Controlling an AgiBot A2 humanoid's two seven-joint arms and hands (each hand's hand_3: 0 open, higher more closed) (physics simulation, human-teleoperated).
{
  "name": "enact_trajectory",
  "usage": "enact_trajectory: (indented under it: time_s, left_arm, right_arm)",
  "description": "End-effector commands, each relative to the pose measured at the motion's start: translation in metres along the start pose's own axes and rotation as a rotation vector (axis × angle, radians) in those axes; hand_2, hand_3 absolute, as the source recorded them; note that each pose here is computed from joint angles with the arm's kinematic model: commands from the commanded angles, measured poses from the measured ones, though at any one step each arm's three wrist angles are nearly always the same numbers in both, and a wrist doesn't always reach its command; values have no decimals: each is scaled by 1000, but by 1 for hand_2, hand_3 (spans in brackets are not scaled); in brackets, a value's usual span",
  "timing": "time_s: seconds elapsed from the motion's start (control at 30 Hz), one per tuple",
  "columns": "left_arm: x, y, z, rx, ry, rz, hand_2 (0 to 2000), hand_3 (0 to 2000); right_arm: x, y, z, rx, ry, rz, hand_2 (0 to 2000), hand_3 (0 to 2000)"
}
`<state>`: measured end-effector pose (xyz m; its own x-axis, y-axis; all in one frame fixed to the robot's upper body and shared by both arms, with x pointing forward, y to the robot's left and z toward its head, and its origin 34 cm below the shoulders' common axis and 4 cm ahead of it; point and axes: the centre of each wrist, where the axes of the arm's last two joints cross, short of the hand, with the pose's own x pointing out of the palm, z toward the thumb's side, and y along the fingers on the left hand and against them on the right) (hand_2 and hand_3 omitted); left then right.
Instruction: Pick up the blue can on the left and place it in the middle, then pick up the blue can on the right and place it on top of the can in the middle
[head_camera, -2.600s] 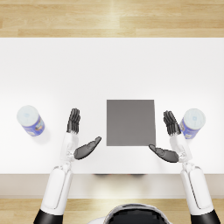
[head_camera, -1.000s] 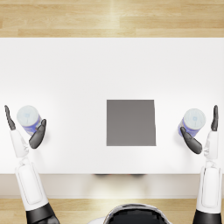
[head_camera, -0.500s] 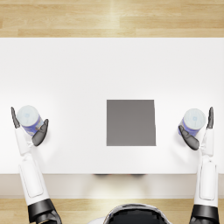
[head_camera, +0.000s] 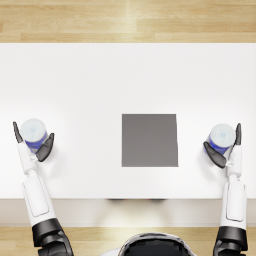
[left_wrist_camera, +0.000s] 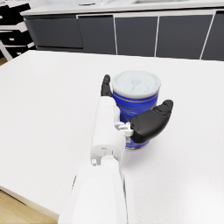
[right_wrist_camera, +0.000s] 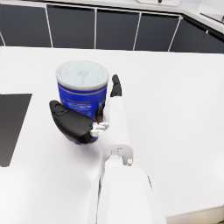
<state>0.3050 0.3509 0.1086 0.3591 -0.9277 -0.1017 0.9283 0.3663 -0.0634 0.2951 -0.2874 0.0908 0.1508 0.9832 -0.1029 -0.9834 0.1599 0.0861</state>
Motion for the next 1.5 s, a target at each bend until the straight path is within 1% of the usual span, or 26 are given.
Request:
enact_trajectory:
  time_s: [0.03, 0.07, 0.1, 0.13, 0.2, 0.23, 0.33, 0.43, 0.53, 0.6, 0.8, 0.97, 1.03, 1.1, 1.13, 1.2, 1.3, 1.43, 1.5]
  left_arm:
    - [0, 8, 5, 2, -10, 5, 0, 0]
    - [1, 6, 2, -6, -8, 1, 0, 0]
    - [2, 5, 3, 0, -8, 0, 1361, 327]
    - [1, 6, 3, 0, -11, -4, 2000, 653]
    - [1, 4, 5, 11, -10, -23, 2000, 1307]
    - [2, 4, 8, 25, -10, -22, 2000, 1520]
    - [6, -2, 29, 115, -7, -43, 2000, 1520]
    - [29, -20, 63, 268, 27, -139, 2000, 1520]
    - [58, -37, 87, 378, 53, -250, 2000, 1520]
    - [78, -45, 96, 422, 64, -320, 2000, 1520]
    - [131, -60, 112, 485, 73, -508, 2000, 1520]
    - [166, -73, 118, 512, 71, -621, 2000, 1520]
    - [180, -77, 120, 488, -13, -687, 2000, 1520]
    - [196, -78, 117, 441, -76, -746, 2000, 1520]
    - [206, -78, 116, 417, -91, -775, 2000, 1520]
    - [222, -76, 110, 369, -103, -813, 2000, 1520]
    - [239, -69, 93, 272, -87, -836, 2000, 1520]
    - [252, -70, 70, 409, -155, -859, 2000, 1520]
    - [255, -73, 61, 427, -163, -875, 2000, 1520]
  right_arm:
    - [4, -10, 11, -24, -5, 7, 0, 0]
    - [5, -10, 9, -16, -6, 11, 0, 0]
    - [6, -8, 10, -24, -6, 12, 1361, 327]
    - [4, -5, 3, -1, -5, 54, 2000, 653]
    - [6, -5, 15, -46, -3, 141, 2000, 1307]
    - [4, -4, 19, -64, -8, 139, 2000, 1520]
    - [8, 2, 42, -164, -4, 132, 2000, 1520]
    - [18, 11, 74, -295, 7, 159, 2000, 1520]
    - [30, 22, 98, -395, 16, 203, 2000, 1520]
    - [37, 26, 112, -449, 18, 224, 2000, 1520]
    - [48, 34, 140, -561, 13, 266, 2000, 1520]
    - [57, 40, 153, -614, 8, 299, 2000, 1520]
    - [62, 41, 160, -642, 4, 311, 2000, 1520]
    - [65, 44, 165, -665, 1, 320, 2000, 1520]
    - [67, 45, 168, -673, -3, 322, 2000, 1520]
    - [71, 47, 169, -680, -3, 343, 2000, 1520]
    - [73, 49, 171, -692, -8, 347, 2000, 1520]
    - [75, 54, 171, -700, -11, 358, 2000, 1520]
    - [77, 56, 173, -710, -15, 359, 2000, 1520]
